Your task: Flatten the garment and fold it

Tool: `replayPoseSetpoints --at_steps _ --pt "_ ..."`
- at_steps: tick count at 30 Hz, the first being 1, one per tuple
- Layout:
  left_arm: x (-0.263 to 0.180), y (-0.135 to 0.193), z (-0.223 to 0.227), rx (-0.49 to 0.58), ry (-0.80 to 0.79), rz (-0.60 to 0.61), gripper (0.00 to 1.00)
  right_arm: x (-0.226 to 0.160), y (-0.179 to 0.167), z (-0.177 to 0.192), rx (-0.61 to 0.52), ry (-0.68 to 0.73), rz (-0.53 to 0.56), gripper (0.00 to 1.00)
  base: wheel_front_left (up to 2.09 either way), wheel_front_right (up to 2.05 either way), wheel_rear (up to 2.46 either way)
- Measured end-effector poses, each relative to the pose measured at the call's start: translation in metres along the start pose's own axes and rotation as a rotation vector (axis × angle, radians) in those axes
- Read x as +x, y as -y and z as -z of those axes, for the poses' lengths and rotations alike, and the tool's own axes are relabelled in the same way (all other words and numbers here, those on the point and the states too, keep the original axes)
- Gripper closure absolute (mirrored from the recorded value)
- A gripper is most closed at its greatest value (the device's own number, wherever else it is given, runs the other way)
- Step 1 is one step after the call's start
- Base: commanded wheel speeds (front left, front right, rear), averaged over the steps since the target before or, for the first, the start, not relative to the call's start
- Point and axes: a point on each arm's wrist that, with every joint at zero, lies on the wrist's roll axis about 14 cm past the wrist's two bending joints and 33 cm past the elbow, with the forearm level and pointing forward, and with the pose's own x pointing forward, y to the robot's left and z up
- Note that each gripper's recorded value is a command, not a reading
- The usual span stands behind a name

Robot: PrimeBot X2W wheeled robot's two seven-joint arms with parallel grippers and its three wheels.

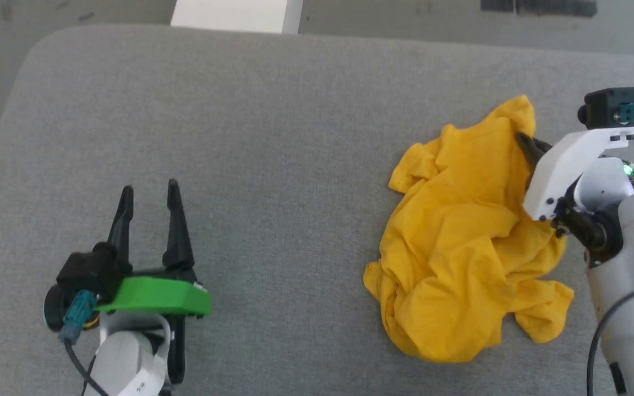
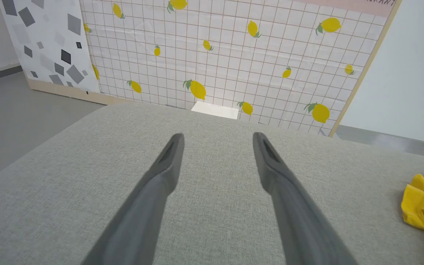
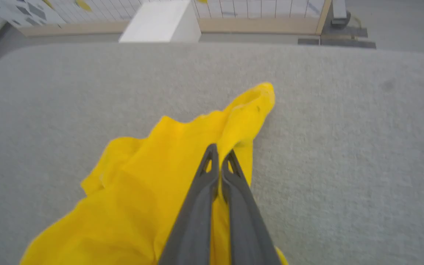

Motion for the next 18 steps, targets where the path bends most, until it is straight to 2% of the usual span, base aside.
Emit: replayPoseSetpoints --at_steps 5,8,10,13,18 --pt "-0.014 0.0 -0.01 -0.002 0.018 0.003 0.0 -0.059 -0.066 -0.041 -0.049 0.184 -0.203 1.0 0.0 0.0 0.0" --pt "-0.019 0.003 -0.018 -0.007 0.04 0.015 0.0 -0.106 -0.102 -0.039 -0.09 0.211 -0.322 1.0 0.0 0.0 0.0" --pt "-0.02 0.006 -0.021 -0.012 0.049 0.024 0.0 -0.132 -0.122 -0.023 -0.119 0.176 -0.388 1.0 0.0 0.0 0.0" --pt "-0.022 0.016 -0.024 -0.018 0.057 0.057 0.0 -0.166 -0.156 0.031 -0.116 0.025 -0.499 1.0 0.0 0.0 0.0" --pt "-0.022 0.029 -0.028 -0.029 0.068 0.099 0.0 -0.195 -0.171 0.113 -0.08 -0.22 -0.529 1.0 0.0 0.0 0.0"
